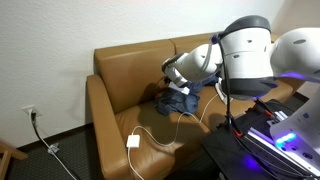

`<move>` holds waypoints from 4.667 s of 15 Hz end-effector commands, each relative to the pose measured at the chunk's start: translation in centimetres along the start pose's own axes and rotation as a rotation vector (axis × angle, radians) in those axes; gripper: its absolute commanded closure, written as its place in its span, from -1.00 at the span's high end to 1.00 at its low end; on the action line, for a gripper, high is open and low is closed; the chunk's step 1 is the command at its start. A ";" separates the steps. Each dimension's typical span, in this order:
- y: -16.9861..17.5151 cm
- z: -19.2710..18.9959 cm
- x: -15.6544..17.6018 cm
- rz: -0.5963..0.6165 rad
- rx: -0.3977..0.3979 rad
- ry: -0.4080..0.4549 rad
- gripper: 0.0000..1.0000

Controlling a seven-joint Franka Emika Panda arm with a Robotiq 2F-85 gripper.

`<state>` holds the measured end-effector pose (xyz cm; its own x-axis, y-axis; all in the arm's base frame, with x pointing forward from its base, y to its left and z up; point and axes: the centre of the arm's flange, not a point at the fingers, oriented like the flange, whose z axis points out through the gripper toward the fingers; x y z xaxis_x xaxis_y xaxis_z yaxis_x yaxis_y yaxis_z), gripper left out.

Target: Spread the jeans on the couch

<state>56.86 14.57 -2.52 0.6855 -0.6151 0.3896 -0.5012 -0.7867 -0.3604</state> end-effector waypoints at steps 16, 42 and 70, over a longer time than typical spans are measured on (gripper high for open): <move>-5.7 7.9 -9.2 -0.576 -0.268 -0.430 1.00; -14.1 12.7 -18.5 -0.769 0.211 -0.547 -0.95; -25.4 8.2 -23.3 -1.158 0.481 -0.648 -0.95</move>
<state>54.60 44.71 -6.94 0.8123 0.5355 0.2311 0.5809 -0.7073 -0.4028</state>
